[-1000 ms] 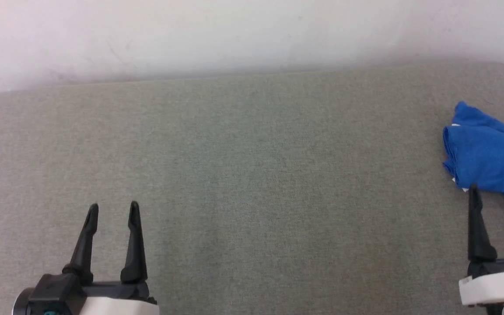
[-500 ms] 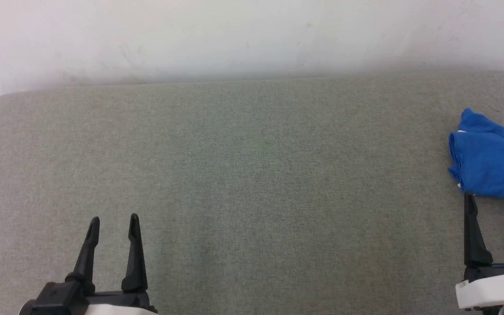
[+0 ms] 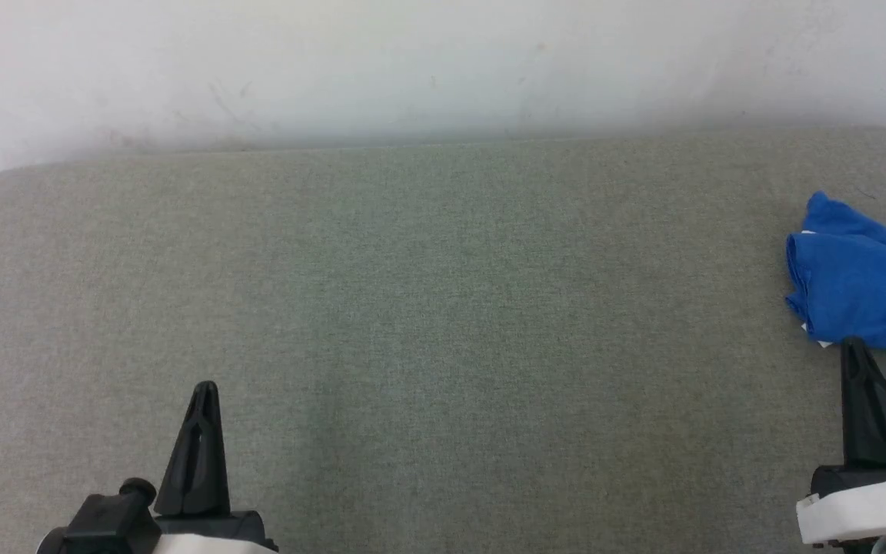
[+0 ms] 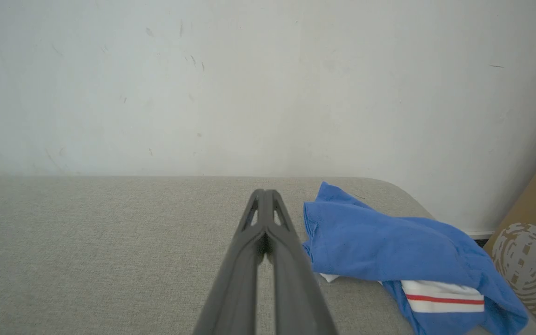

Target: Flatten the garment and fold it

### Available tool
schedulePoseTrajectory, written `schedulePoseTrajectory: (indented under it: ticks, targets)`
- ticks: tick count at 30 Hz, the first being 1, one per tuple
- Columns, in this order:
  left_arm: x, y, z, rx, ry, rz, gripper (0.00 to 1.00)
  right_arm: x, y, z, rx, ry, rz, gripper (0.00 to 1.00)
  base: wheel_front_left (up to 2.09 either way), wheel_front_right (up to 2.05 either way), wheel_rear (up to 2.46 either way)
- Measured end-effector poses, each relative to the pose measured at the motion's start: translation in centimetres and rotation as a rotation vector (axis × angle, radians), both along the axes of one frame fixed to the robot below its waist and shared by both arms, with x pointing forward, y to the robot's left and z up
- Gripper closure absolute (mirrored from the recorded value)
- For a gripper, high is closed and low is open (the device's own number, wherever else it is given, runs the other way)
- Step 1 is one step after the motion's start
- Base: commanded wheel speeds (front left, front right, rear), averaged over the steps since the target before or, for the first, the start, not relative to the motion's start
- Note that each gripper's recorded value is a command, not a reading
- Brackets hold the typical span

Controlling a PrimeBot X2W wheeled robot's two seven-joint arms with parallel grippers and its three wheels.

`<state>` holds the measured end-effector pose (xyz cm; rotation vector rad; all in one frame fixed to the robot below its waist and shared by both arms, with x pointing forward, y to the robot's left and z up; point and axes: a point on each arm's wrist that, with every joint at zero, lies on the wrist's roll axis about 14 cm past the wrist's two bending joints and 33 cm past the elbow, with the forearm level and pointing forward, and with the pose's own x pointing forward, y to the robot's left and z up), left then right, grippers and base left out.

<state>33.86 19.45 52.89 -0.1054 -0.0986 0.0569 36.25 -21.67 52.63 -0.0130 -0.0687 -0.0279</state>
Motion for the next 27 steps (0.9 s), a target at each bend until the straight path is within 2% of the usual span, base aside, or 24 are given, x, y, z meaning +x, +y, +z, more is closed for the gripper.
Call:
schedulePoseTrajectory:
  ticks: [27]
  targets:
    - [0.6, -0.2, -0.1, 0.036, 0.015, -0.006, 1.00, 0.1, 1.2, -0.3, 0.000, 0.025, 0.032, 1.00, 0.00, 0.00, 0.00]
